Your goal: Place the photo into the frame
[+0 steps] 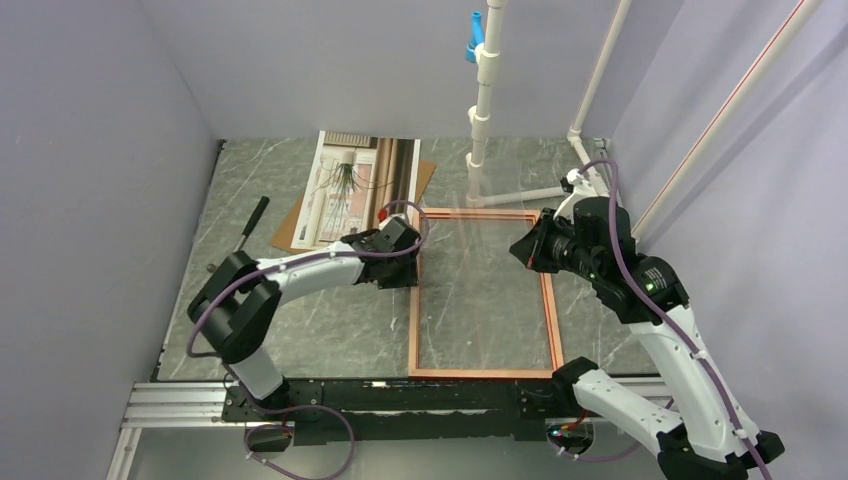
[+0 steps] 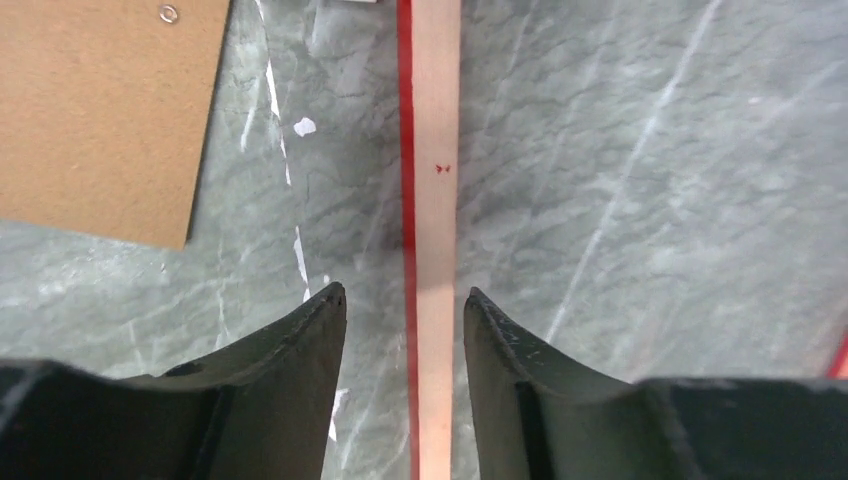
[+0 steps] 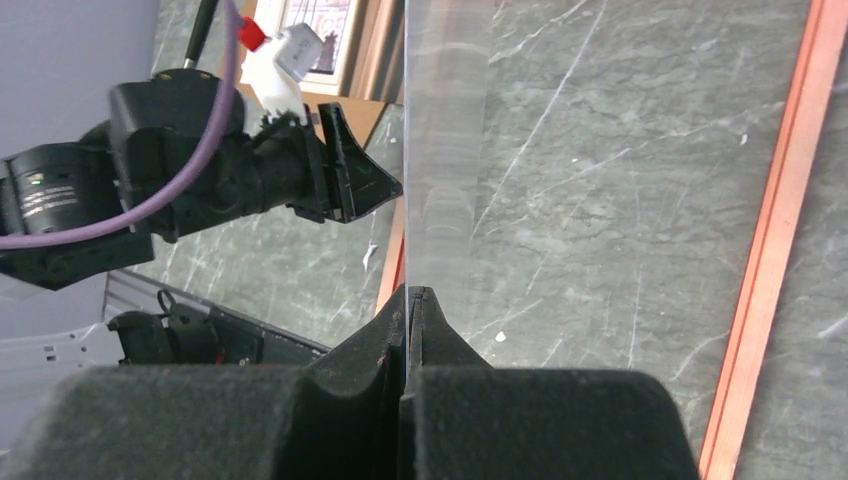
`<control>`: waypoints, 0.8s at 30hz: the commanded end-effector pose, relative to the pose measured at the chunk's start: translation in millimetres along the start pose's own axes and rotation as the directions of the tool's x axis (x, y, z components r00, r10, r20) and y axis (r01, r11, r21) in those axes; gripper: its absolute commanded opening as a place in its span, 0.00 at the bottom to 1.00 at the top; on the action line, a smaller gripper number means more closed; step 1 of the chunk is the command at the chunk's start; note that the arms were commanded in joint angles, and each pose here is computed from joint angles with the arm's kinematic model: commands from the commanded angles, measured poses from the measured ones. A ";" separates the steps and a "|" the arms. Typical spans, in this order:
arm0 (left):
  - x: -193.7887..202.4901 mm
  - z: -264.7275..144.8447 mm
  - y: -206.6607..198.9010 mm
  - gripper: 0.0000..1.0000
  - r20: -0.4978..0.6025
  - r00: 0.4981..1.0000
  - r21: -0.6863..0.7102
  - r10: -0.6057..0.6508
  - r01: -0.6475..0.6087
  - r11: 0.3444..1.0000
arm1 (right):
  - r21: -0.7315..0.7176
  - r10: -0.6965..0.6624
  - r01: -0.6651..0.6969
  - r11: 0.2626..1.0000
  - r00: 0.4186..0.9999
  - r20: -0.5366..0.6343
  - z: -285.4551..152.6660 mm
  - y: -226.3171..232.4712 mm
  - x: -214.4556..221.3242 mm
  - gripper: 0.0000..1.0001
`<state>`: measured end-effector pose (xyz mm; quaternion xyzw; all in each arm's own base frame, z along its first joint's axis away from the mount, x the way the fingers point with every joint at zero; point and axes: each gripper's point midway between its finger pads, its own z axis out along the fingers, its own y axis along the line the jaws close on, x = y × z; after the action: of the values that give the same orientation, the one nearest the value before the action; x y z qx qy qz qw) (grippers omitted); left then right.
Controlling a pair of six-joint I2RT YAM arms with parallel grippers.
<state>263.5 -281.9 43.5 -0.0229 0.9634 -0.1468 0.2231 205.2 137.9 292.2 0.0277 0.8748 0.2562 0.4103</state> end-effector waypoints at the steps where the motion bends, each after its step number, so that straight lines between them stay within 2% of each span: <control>1: -29.5 -41.3 -11.8 0.54 0.112 0.993 0.094 0.032 -0.043 0.995 | -0.126 -0.027 0.035 0.991 0.998 0.062 -2.0 31.3 -26.9 0.00; 2: -32.3 -48.0 -12.8 0.59 0.124 0.992 0.113 0.029 -0.043 0.993 | -0.148 -0.034 0.041 0.988 0.998 0.049 0.4 36.8 -28.1 0.00; 4: -36.0 -59.6 -13.6 0.61 0.142 0.990 0.155 0.017 -0.039 0.987 | -0.193 -0.044 0.049 0.980 0.999 0.031 3.0 47.3 -30.0 0.00; 13: -72.6 -79.8 -5.7 0.59 0.198 0.974 0.288 -0.113 0.053 0.956 | -0.388 0.004 -0.006 0.922 1.000 -0.007 17.0 81.2 -43.4 0.00; 19: -87.5 -60.1 -15.4 0.53 0.180 0.973 0.295 -0.144 0.086 0.952 | -0.409 0.043 -0.056 0.911 0.998 -0.041 30.0 70.9 -46.8 0.00; 24: -69.0 -36.2 -17.5 0.51 0.133 0.978 0.346 -0.160 0.105 0.932 | -0.402 0.078 -0.098 0.910 0.995 -0.066 31.1 51.5 -42.2 0.00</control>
<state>307.8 -265.2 110.4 -0.0640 0.9148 -0.2751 0.2886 250.3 185.5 316.0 -0.0095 0.8349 0.4126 0.3642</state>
